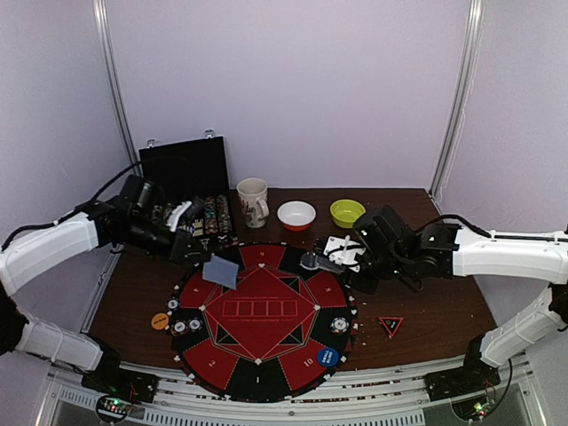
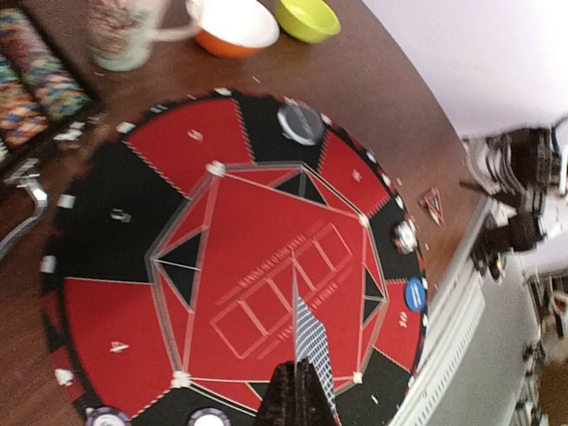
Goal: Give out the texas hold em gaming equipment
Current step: Place the poker card in the big blind area, then pass from the right arm to the left, then pass from the left arm to the right
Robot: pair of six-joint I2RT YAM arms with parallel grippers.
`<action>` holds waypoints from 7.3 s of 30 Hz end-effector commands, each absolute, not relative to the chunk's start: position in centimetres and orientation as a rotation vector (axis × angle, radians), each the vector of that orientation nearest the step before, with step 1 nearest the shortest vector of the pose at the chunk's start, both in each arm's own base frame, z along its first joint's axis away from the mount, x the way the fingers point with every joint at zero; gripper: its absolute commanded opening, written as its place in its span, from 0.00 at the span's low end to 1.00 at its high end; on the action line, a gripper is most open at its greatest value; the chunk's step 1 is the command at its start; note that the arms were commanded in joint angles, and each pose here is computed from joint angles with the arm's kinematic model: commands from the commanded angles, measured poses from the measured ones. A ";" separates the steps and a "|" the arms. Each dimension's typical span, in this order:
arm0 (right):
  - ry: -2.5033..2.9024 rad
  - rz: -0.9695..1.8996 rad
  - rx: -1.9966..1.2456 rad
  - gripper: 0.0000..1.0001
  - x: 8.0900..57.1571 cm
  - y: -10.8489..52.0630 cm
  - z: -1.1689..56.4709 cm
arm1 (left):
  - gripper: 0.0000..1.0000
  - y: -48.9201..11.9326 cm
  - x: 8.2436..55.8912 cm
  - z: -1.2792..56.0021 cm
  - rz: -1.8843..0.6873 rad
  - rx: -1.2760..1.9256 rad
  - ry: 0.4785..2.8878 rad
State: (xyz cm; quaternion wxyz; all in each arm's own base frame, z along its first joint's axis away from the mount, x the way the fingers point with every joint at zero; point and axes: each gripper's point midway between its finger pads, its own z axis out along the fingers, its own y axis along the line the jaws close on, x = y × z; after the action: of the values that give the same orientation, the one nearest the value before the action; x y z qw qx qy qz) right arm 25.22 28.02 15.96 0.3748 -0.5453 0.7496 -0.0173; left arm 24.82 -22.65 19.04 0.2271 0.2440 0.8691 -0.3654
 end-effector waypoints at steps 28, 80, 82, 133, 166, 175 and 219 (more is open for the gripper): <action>1.844 -0.036 -1.414 0.50 25.6 28.7 17.7 | 0.00 -3.1 33.9 4.9 -0.638 -0.077 2.686; 1.894 -0.038 -1.230 0.50 25.9 35.6 20.5 | 0.98 -36.9 21.0 27.1 -1.383 0.376 1.547; 1.902 -0.033 -1.208 0.50 26.1 36.1 20.6 | 0.98 -36.6 21.3 26.6 -1.384 0.310 1.558; 1.748 -0.007 -1.340 0.50 23.9 41.6 19.7 | 0.00 -36.4 23.3 24.5 -1.360 0.127 1.668; 1.580 0.206 -1.208 0.94 24.2 41.5 21.3 | 0.00 -34.6 22.5 25.5 -1.513 0.040 1.624; 1.583 0.217 -1.186 0.80 24.4 41.7 21.6 | 0.00 -34.4 22.7 25.0 -1.511 0.015 1.631; 1.622 0.277 -1.544 0.54 20.0 39.5 19.8 | 0.73 -30.8 22.8 21.6 -1.194 0.417 1.908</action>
State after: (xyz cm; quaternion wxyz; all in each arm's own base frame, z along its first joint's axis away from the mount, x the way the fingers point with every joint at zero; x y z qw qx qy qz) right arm 21.24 39.36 17.62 0.4325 -0.5990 0.6690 0.0817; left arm 22.48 -31.62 23.53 0.4466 0.1069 0.7218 -0.5179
